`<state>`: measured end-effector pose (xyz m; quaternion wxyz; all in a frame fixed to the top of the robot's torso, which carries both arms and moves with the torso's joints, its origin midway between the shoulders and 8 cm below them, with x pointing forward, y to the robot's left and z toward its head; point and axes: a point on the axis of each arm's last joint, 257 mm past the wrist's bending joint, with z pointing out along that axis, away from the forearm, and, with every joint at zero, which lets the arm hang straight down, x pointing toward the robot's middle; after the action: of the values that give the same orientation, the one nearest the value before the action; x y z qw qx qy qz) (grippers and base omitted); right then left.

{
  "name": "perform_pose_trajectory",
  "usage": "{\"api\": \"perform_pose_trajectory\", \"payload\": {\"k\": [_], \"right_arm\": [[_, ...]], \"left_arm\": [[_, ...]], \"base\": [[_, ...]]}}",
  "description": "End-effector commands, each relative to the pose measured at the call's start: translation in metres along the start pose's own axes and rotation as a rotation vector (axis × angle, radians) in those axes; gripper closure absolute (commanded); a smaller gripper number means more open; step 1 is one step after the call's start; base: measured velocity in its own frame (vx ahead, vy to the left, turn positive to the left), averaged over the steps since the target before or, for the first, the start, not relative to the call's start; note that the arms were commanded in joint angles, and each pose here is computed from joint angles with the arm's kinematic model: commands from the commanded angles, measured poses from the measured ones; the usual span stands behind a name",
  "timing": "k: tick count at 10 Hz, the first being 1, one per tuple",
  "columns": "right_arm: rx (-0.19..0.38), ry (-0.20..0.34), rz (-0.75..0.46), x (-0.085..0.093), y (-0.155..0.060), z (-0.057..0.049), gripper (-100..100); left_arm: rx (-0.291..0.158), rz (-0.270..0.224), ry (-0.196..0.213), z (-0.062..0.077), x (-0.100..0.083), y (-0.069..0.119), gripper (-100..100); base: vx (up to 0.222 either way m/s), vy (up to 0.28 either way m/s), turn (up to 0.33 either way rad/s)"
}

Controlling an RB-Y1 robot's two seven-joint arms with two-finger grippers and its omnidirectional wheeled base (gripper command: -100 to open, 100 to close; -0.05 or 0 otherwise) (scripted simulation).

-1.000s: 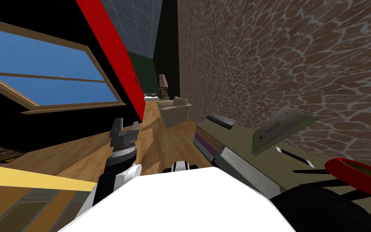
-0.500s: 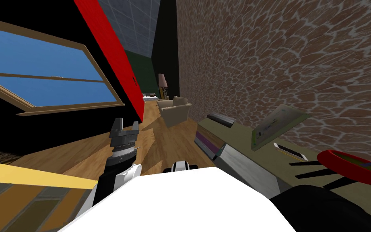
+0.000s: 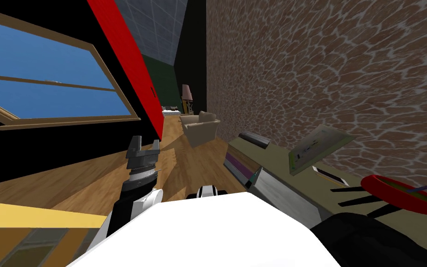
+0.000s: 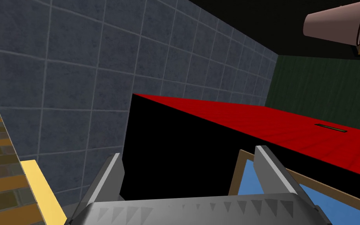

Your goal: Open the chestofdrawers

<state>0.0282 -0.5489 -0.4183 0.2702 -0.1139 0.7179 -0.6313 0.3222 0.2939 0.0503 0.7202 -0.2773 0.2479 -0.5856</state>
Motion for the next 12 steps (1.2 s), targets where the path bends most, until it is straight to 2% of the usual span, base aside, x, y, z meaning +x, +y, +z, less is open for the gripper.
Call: {"api": "perform_pose_trajectory", "payload": {"k": [1, 5, 6, 7, 12], "right_arm": [[-0.004, -0.007, 0.003, 0.012, -0.014, -0.002, -100], [-0.022, -0.018, 0.009, 0.033, -0.036, -0.006, -100], [-0.041, -0.012, 0.009, 0.030, -0.027, -0.010, -100], [-0.050, -0.009, 0.008, 0.032, -0.026, -0.012, 0], [-0.084, 0.001, 0.005, 0.034, -0.015, -0.019, 0]], "left_arm": [[0.000, 0.000, 0.000, 0.000, 0.000, 0.000, 0], [0.000, 0.000, 0.000, 0.000, 0.000, 0.000, 0], [0.000, 0.000, 0.000, 0.000, 0.000, 0.000, 0], [0.000, 0.000, 0.000, 0.000, 0.000, 0.000, 0], [0.000, 0.000, 0.000, 0.000, 0.000, 0.000, 0]], "base": [[0.061, 0.011, -0.020], [0.079, 0.032, -0.031], [0.035, 0.006, -0.022], [0.000, 0.000, 0.000], [0.000, 0.000, 0.000]]}}
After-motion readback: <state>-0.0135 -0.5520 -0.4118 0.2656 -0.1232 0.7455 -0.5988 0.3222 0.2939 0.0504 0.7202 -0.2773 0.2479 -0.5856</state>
